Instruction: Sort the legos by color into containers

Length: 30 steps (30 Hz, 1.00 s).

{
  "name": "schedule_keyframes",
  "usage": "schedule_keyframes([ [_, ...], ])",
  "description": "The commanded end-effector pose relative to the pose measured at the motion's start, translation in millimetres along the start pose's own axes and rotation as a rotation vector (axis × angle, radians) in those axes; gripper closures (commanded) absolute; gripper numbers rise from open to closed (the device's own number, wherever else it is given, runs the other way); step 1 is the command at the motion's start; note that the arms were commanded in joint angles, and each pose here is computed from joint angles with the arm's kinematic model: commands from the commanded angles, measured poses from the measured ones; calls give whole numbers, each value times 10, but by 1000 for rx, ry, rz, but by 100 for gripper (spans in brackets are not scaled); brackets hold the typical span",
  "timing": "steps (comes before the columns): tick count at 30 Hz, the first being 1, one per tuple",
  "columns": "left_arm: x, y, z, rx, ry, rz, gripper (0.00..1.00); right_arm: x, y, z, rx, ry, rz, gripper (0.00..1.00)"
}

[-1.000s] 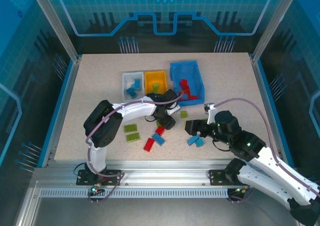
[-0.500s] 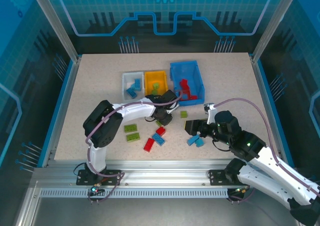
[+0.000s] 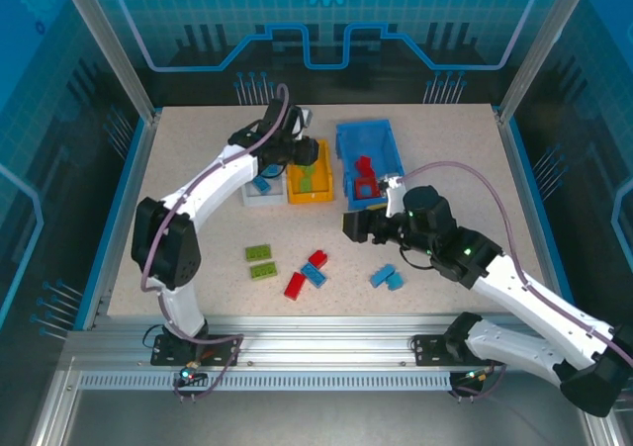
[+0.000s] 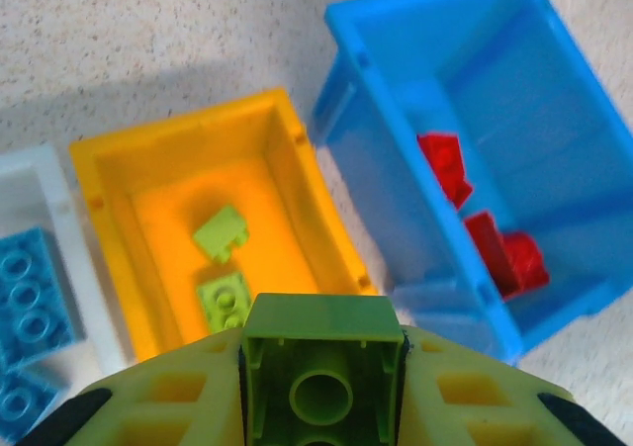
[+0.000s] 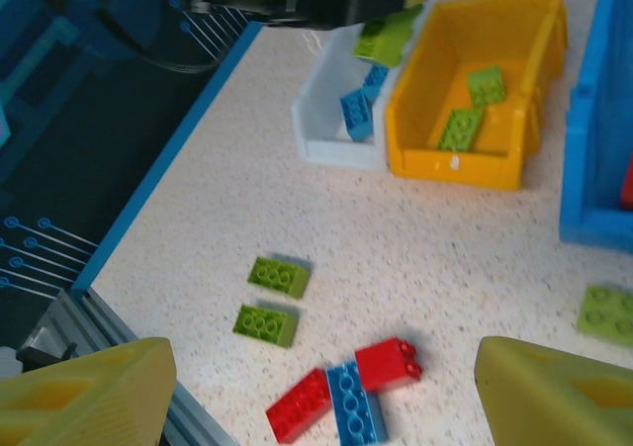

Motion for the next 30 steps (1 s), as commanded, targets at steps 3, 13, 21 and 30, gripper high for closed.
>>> schedule_keyframes([
  [3,-79,132,492,44,77,-182,73,-235,101,3,-43,-61,-33,20],
  [13,130,361,965,38,165,-311,71,-140,42,8,-34,-49,-5,20],
  [21,199,350,899,55,173,-331,48,-105,37,54,-34,-25,2,19],
  [30,-117,98,223,136,59,-320,47,-90,-26,25,21,14,-19,20],
])
Point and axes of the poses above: each hand's point on the last joint's axis, 136 mm out from that joint toward the fingers, its own z axis out along the fingers, its own y axis along the line the jaws close on, x = y × z, the point moved 3 cm from there along -z, back along the fingers, and after that the axes turned 11 degrees about -z, right-handed, at the moved point
